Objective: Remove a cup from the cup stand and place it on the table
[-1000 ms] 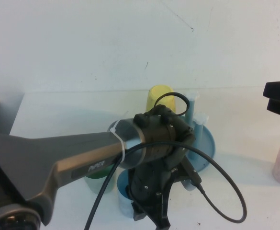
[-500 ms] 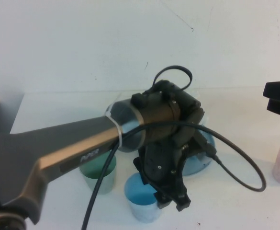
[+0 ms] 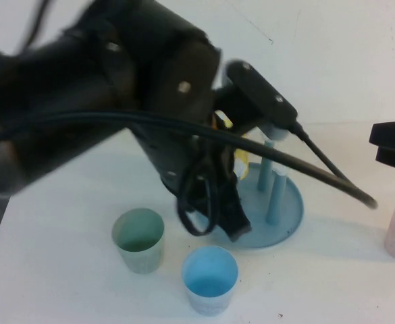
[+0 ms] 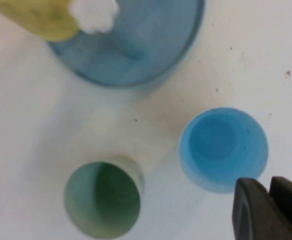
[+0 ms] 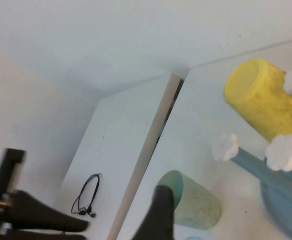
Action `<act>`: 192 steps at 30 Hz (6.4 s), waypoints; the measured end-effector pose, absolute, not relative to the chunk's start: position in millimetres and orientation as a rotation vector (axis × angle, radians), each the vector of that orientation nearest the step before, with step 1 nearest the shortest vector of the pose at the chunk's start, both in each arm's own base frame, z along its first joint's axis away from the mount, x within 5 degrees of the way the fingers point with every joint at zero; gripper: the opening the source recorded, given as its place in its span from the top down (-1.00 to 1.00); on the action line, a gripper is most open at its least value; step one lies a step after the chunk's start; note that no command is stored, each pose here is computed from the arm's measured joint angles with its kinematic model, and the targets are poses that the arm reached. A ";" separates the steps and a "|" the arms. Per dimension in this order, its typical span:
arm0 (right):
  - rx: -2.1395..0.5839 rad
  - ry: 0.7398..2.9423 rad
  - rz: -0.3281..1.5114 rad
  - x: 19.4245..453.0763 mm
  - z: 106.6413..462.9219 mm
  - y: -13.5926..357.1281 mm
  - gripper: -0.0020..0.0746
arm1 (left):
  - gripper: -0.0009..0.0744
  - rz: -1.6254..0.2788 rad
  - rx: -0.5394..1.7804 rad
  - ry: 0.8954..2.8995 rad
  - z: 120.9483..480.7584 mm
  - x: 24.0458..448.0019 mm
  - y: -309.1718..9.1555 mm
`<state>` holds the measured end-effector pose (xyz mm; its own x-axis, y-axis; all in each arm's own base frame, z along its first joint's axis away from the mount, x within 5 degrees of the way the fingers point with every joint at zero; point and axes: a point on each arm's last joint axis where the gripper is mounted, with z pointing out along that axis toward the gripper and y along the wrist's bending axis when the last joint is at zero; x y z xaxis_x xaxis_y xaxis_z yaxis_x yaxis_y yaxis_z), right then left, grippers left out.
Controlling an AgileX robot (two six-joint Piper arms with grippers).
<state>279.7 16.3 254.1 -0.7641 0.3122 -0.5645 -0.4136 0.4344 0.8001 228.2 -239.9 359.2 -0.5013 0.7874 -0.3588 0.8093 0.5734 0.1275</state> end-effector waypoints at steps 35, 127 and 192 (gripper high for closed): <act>-0.426 1.722 1.105 239.3 323.4 26.6 0.95 | 0.98 -0.822 0.619 1.760 279.8 41.7 -57.7; -0.055 1.883 0.067 52.0 170.3 3.9 0.95 | 0.98 -0.734 0.632 2.045 162.4 41.7 -54.7; -0.154 1.916 -0.063 51.0 167.0 0.8 0.95 | 0.98 -0.734 0.633 2.046 162.3 41.6 -54.7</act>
